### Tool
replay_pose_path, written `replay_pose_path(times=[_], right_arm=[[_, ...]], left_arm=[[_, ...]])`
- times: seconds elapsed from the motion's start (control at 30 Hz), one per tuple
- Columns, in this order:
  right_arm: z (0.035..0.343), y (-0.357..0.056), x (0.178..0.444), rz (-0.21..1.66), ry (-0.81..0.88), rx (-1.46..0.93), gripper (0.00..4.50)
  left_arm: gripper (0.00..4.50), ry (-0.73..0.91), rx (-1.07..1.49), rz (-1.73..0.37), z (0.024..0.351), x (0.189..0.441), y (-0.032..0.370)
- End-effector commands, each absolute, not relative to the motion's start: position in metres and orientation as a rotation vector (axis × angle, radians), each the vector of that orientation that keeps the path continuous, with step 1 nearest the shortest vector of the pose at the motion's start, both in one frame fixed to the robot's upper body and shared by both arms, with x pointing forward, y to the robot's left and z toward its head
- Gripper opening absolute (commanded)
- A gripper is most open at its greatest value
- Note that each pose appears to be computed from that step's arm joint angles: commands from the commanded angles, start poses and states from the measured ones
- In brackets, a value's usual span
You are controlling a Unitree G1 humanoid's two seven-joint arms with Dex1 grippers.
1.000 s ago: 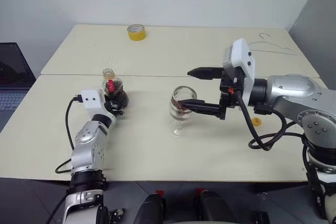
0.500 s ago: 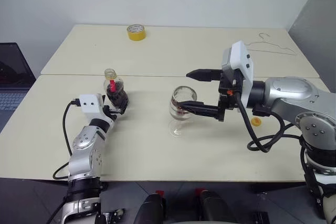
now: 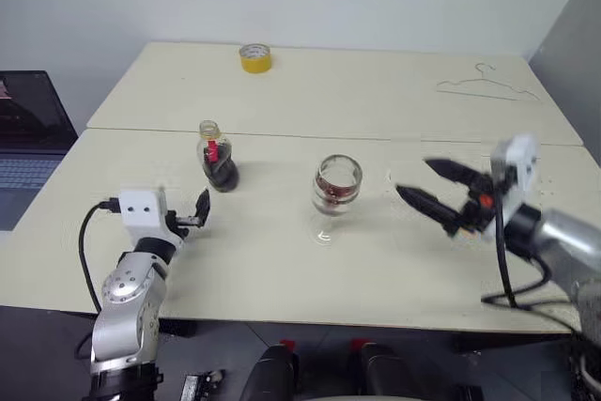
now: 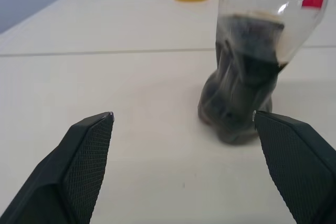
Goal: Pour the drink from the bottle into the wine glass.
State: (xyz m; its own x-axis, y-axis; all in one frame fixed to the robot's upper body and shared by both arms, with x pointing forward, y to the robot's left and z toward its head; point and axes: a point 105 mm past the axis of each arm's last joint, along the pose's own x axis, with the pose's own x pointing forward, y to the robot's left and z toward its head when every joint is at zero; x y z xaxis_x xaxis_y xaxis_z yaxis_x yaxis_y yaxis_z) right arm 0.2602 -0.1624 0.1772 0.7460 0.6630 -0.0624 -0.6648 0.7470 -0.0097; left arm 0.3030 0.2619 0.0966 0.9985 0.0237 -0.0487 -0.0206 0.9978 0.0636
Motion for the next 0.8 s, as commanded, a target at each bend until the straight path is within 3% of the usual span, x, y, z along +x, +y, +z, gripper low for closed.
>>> replay_pose_path(times=[0.03,0.17,0.37,0.6,0.8], right_arm=[[0.167,-0.163,0.248,0.707,-0.029,-0.131,4.5],[0.12,-0.176,0.248,0.514,-0.027,-0.107,4.5],[0.089,-0.203,0.264,0.155,-0.127,-0.185,4.5],[0.079,-0.204,0.265,0.047,-0.164,-0.107,4.5],[0.076,-0.201,0.267,0.07,-0.16,-0.112,4.5]], left_arm=[[4.49,0.024,0.083,-0.001,0.107,0.296,0.252],[4.49,0.019,0.086,-0.046,0.105,0.285,0.24],[4.49,0.005,0.098,-0.014,0.103,0.28,0.233],[4.49,-0.017,0.102,0.003,0.105,0.28,0.226],[4.49,-0.053,0.117,-0.013,0.108,0.277,0.221]])
